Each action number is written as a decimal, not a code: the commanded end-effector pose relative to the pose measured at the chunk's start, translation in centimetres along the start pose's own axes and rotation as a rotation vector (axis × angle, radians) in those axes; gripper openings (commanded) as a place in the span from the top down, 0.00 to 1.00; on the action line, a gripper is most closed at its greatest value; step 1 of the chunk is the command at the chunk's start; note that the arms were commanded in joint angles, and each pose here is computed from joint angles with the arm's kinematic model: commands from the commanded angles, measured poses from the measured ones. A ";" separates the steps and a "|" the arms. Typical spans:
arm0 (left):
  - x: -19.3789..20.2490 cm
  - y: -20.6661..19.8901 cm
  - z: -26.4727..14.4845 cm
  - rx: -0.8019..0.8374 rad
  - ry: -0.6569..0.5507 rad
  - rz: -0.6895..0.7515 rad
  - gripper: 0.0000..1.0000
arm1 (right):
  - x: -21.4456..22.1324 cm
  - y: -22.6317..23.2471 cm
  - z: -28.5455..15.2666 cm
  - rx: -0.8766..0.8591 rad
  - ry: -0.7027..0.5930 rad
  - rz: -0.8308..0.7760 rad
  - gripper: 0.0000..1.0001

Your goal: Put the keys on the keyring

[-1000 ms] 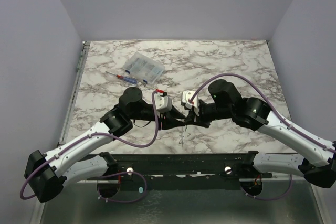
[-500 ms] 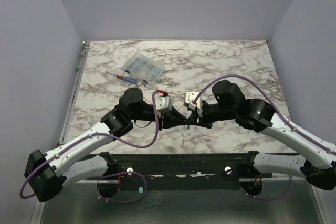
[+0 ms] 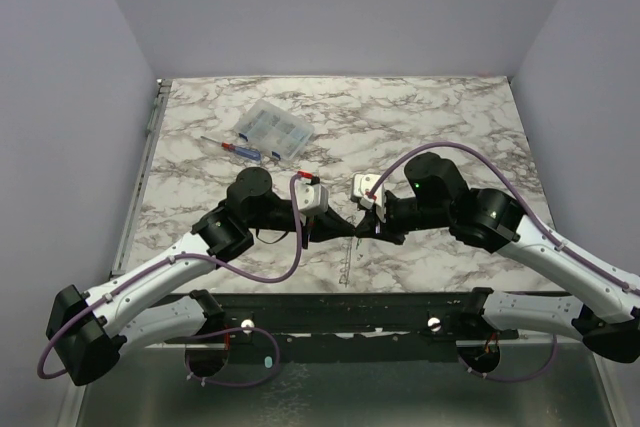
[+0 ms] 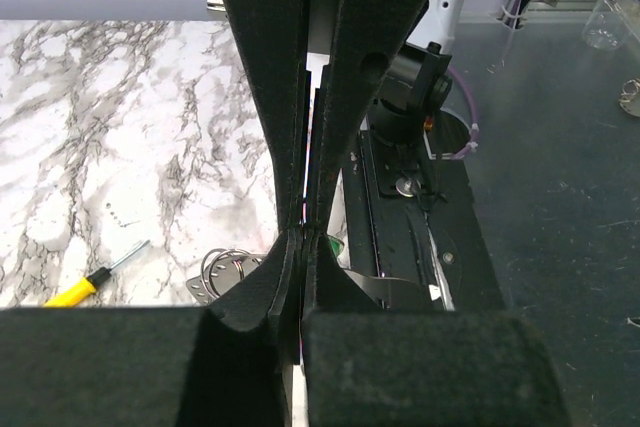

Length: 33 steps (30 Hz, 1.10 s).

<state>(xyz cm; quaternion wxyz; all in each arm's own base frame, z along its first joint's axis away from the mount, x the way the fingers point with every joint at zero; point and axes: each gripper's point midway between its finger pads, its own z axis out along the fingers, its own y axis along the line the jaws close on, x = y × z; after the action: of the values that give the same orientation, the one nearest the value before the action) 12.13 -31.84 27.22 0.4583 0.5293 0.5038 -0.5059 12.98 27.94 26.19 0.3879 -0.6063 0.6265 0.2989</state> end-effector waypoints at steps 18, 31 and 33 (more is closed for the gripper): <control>-3.7 1.3 -2.1 -0.181 -0.105 0.116 1.00 | -3.5 -2.1 -1.1 0.162 -0.217 -0.028 0.45; -3.4 1.6 -2.1 -0.200 -0.098 0.113 1.00 | -2.7 -2.3 -1.5 0.188 -0.181 0.000 0.20; -3.4 1.5 -2.1 -0.196 -0.100 0.115 1.00 | -2.7 -2.4 -1.5 0.196 -0.183 -0.001 0.20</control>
<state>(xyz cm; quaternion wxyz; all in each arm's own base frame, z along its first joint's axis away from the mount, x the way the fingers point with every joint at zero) 13.80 -30.10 30.13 0.5442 0.4865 0.5080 -0.4573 14.76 28.10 29.28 0.4918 -0.5466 0.6085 0.2984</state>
